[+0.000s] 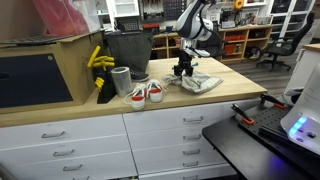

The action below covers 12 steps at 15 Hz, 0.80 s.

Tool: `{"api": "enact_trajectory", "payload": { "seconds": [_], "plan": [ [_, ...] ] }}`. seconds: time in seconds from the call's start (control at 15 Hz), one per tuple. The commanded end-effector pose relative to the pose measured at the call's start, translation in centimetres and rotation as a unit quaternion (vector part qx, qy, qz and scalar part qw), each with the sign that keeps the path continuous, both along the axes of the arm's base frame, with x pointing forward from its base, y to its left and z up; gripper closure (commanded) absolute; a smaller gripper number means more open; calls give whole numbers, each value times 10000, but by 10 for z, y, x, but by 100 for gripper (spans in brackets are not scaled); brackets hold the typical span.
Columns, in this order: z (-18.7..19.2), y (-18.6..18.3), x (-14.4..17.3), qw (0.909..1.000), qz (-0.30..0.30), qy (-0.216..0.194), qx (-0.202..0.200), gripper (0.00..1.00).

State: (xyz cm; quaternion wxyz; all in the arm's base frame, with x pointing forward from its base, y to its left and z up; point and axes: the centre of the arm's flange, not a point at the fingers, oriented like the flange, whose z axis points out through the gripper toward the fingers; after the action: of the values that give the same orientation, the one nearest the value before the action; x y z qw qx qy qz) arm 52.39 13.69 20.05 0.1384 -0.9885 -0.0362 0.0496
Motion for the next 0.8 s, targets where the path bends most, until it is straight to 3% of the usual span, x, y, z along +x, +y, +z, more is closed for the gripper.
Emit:
{"api": "enact_trajectory", "payload": {
  "seconds": [0.0,0.73],
  "plan": [
    [27,-22,8,9997,-130,96,157,100],
    [45,-68,33,9975,-148,592,358,100]
  ]
}}
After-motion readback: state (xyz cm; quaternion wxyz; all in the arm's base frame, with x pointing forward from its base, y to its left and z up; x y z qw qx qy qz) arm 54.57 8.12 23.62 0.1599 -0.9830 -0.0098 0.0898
